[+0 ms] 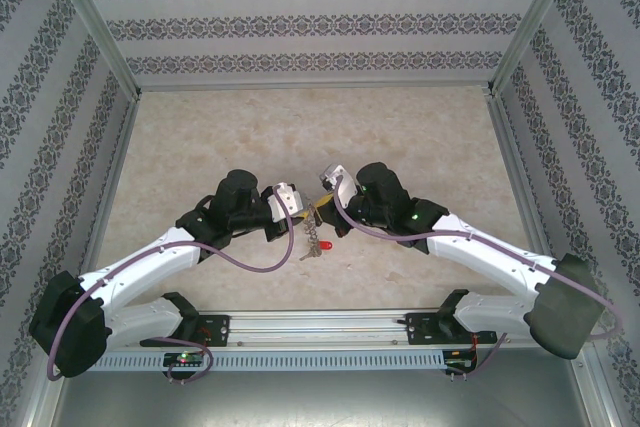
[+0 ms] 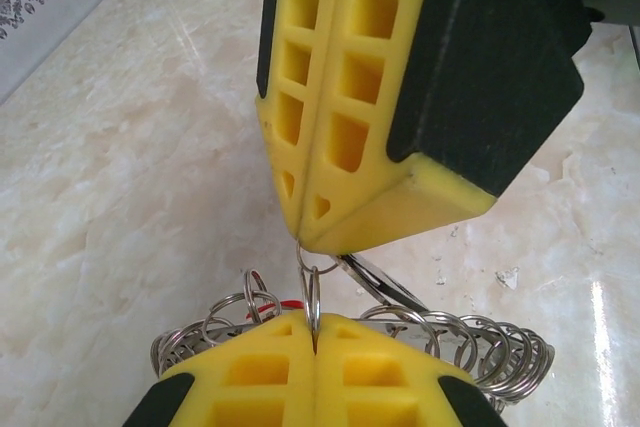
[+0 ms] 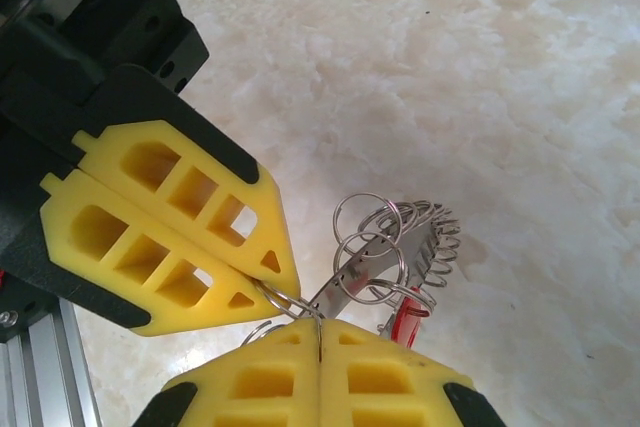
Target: Put the keys on the keyring
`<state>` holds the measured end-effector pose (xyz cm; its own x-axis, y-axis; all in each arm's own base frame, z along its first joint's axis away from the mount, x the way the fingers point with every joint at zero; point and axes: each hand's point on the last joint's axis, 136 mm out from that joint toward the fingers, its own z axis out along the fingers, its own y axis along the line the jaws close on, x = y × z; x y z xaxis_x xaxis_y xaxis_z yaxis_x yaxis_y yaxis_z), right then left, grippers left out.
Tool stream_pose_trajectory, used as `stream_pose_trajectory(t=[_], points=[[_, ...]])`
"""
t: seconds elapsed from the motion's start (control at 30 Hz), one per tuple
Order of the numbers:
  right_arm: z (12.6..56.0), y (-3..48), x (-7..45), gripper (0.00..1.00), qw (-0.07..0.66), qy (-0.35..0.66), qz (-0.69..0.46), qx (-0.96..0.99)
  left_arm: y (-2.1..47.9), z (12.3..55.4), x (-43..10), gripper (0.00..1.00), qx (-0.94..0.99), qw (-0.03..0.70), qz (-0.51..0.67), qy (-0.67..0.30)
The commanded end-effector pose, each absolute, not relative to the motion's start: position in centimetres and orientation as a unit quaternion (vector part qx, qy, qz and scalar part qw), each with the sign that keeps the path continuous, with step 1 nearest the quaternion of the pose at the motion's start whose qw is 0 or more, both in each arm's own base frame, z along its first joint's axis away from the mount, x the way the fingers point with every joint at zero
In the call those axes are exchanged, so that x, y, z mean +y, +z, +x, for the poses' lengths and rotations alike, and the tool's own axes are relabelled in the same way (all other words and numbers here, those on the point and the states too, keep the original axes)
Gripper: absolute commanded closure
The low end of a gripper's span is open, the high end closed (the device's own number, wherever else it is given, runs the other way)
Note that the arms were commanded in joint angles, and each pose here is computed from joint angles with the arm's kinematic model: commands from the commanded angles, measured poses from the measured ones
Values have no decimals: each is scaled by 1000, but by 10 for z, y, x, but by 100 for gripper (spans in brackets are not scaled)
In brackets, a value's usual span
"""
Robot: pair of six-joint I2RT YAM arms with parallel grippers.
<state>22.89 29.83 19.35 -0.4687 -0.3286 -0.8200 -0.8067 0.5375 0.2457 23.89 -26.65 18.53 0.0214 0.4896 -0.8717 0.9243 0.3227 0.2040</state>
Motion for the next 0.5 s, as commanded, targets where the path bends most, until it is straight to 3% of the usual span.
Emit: stream_pose_trajectory(t=[0.0, 0.23, 0.47], points=[[249, 187, 287, 100, 374, 305, -310, 820, 187, 236, -267, 100, 650, 477, 540, -240], [253, 176, 290, 100, 330, 338, -275, 837, 185, 235, -267, 100, 650, 478, 541, -240], [253, 205, 297, 100, 353, 364, -285, 814, 180, 236, -267, 100, 654, 471, 542, -239]])
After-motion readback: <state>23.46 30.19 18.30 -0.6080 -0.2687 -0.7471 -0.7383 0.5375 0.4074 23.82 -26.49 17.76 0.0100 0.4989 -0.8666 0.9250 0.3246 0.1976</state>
